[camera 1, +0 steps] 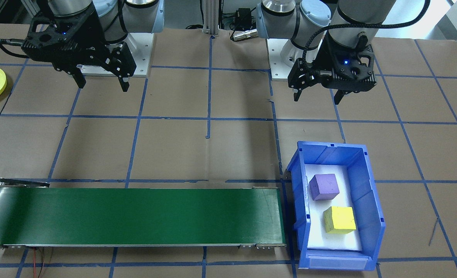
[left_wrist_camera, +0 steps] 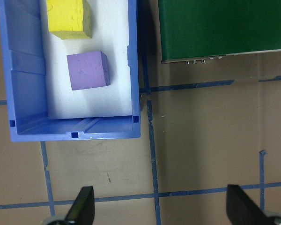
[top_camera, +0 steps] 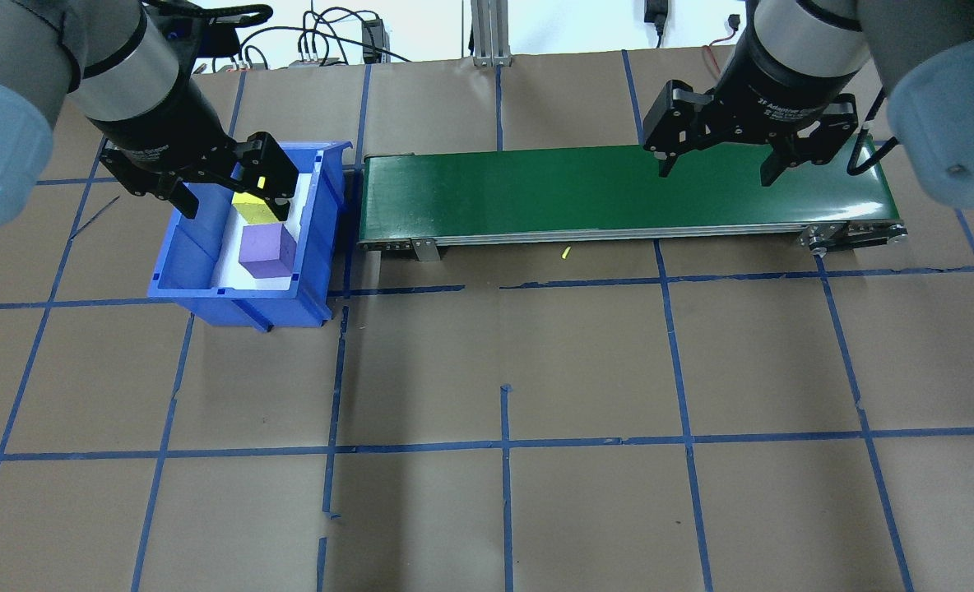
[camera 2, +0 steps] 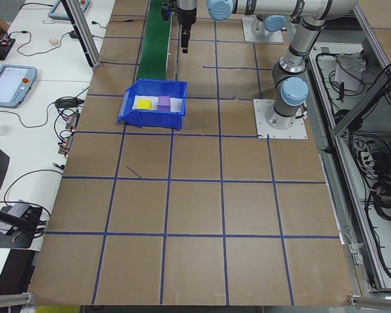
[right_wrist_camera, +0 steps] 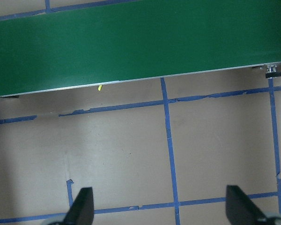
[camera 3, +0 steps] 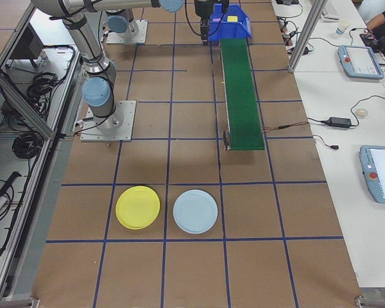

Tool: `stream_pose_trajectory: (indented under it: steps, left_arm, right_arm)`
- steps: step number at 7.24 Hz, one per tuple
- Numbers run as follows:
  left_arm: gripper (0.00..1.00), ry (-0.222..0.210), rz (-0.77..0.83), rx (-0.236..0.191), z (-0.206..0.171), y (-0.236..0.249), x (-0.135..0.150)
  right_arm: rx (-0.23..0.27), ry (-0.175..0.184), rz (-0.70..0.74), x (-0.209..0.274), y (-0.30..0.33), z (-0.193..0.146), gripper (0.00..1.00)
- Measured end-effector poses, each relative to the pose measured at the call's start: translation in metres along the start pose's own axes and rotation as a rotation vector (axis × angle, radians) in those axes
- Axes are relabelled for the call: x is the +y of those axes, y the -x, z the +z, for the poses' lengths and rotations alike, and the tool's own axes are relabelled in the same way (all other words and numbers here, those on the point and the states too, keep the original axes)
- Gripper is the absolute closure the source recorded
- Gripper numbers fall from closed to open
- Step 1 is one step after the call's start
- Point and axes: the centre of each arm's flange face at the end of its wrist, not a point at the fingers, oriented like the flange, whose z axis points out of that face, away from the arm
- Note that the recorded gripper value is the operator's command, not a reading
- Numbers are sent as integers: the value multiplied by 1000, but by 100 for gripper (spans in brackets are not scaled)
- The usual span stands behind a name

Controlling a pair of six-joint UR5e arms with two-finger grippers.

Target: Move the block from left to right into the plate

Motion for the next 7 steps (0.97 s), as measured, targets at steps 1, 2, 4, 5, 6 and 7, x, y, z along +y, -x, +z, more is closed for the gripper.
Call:
stream_pose_trajectory:
  steps: [1, 2, 4, 5, 6, 7]
  left_arm:
    - [0, 1, 0, 0, 1, 0, 0]
    - [0, 3, 1, 0, 3, 3, -2]
    - [0, 6, 16, -5, 21, 20, -24]
    - [0, 3, 4, -5, 43, 42, -47]
    - [0, 2, -3, -1, 69, 66, -69]
    - [0, 11, 7, 2, 96, 83, -86]
  right_arm:
    - [3, 4, -11, 0, -2, 0, 0]
    - [5, 6, -22, 1, -3, -1, 0]
    - [5, 9, -29, 2, -3, 0, 0]
    - [3, 8, -30, 2, -3, 0, 0]
    - [2, 10, -31, 2, -3, 1, 0]
    - [2, 14, -31, 3, -2, 2, 0]
